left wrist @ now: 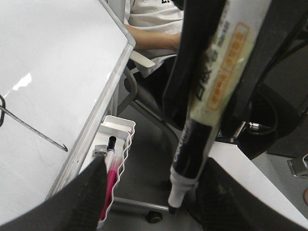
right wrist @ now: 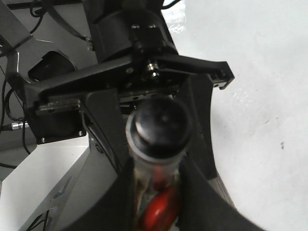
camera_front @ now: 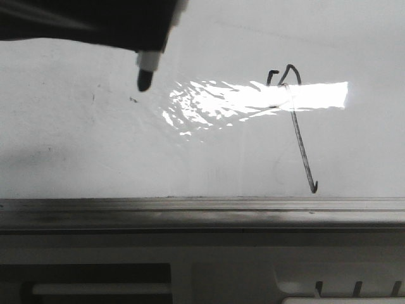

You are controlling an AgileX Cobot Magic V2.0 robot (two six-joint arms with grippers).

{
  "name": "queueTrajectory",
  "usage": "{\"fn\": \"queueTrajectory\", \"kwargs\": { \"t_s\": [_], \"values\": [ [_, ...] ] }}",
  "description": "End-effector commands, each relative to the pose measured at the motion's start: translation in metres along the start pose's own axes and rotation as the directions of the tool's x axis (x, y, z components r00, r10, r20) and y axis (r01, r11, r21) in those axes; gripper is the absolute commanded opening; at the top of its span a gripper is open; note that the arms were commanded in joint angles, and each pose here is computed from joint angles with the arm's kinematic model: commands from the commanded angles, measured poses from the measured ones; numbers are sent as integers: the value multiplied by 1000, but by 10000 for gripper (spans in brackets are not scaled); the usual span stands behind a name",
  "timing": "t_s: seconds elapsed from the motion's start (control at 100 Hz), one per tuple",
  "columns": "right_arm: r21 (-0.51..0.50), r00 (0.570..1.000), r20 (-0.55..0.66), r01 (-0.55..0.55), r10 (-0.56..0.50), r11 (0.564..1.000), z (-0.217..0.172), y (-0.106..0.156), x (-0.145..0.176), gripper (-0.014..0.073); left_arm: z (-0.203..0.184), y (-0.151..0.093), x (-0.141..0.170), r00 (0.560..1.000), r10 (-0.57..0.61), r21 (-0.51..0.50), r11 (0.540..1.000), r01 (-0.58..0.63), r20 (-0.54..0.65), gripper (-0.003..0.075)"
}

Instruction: Write number 9 on whiteboard

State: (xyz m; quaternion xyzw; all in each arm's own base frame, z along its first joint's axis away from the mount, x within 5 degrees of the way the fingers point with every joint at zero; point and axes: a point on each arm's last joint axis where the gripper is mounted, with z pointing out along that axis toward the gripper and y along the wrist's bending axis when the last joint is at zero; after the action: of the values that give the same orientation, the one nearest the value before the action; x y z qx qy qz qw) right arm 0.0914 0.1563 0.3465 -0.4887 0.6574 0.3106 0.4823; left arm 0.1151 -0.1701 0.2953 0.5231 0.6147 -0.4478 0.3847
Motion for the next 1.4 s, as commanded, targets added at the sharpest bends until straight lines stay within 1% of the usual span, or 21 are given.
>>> {"fn": "queueTrajectory", "kwargs": {
  "t_s": [0.0,0.09,0.19,0.29,0.39,0.43,0.48,0.53,0.55,0.58,0.76,0.81,0.84,0.91,0.96,1.03,1.1,1.14,1.26,1.33,1.39],
  "values": [
    [28,998,70,-10,8,1000,-4,-3,-14,-51,0,0,-14,997,-19,15,1000,18,71,325],
    [10,999,49,-13,13,1000,-1,-2,-12,-51,3,2,-13,997,-33,22,999,32,66,246],
    [-21,1000,3,-20,20,1000,6,-1,-8,-51,3,3,-14,995,-56,22,998,54,84,188],
    [-32,999,-26,-34,33,999,13,-2,-4,-51,3,3,-14,995,-55,22,998,53,82,165],
    [-28,999,-36,-40,39,999,18,-4,-3,-51,4,3,-11,998,-28,23,999,27,50,164],
    [-29,998,-38,-45,44,999,19,-4,-3,-51,4,3,-10,999,-17,23,1000,17,37,148],
    [-30,998,-39,-47,46,998,19,-4,-3,-51,4,3,-8,1000,-7,19,1000,6,24,108],
    [-31,998,-37,-52,51,998,19,-4,-3,-51,4,3,-8,1000,-2,17,1000,1,18,48],
    [-31,998,-37,-52,51,998,19,-4,-3,-51,4,3,-8,1000,-2,17,1000,1,18,8],
    [-31,998,-37,-52,51,998,19,-4,-3,-51,4,3,-8,1000,-2,17,1000,1,18,-20],
    [-30,998,-34,-51,50,998,19,-4,-3,-45,4,3,-7,1000,-10,19,1000,10,15,-20],
    [-30,998,-34,-51,50,998,19,-4,-3,-20,4,2,-4,1000,-18,30,999,18,11,-20],
    [-29,998,-33,-51,50,998,19,-4,-3,11,4,1,-3,1000,-19,41,999,19,6,-20],
    [-21,999,-22,-49,48,999,17,-4,-4,132,4,0,1,1000,-29,57,998,29,-1,-20],
    [-16,999,-2,-43,43,999,12,-3,-7,250,4,-1,4,999,-38,61,997,38,-7,-20],
    [-11,999,18,-35,35,999,7,-2,-9,387,3,0,7,999,-53,58,997,53,-6,-20],
    [-7,999,38,-22,22,1000,0,-1,-11,468,2,0,8,998,-57,60,997,57,-6,-20],
    [-1,999,50,-13,13,1000,-4,0,-13,478,2,0,8,998,-57,60,997,57,-6,-20],
    [32,997,80,-11,8,999,-21,-1,-15,446,3,0,9,997,-71,63,995,71,0,-20],
    [71,998,58,7,-11,997,-30,-5,-12,405,3,-1,13,996,-91,66,994,91,-4,-20],
    [127,1000,29,-6,2,992,-38,-10,-8,344,3,0,17,995,-101,53,993,101,-12,-20]
  ]
}}
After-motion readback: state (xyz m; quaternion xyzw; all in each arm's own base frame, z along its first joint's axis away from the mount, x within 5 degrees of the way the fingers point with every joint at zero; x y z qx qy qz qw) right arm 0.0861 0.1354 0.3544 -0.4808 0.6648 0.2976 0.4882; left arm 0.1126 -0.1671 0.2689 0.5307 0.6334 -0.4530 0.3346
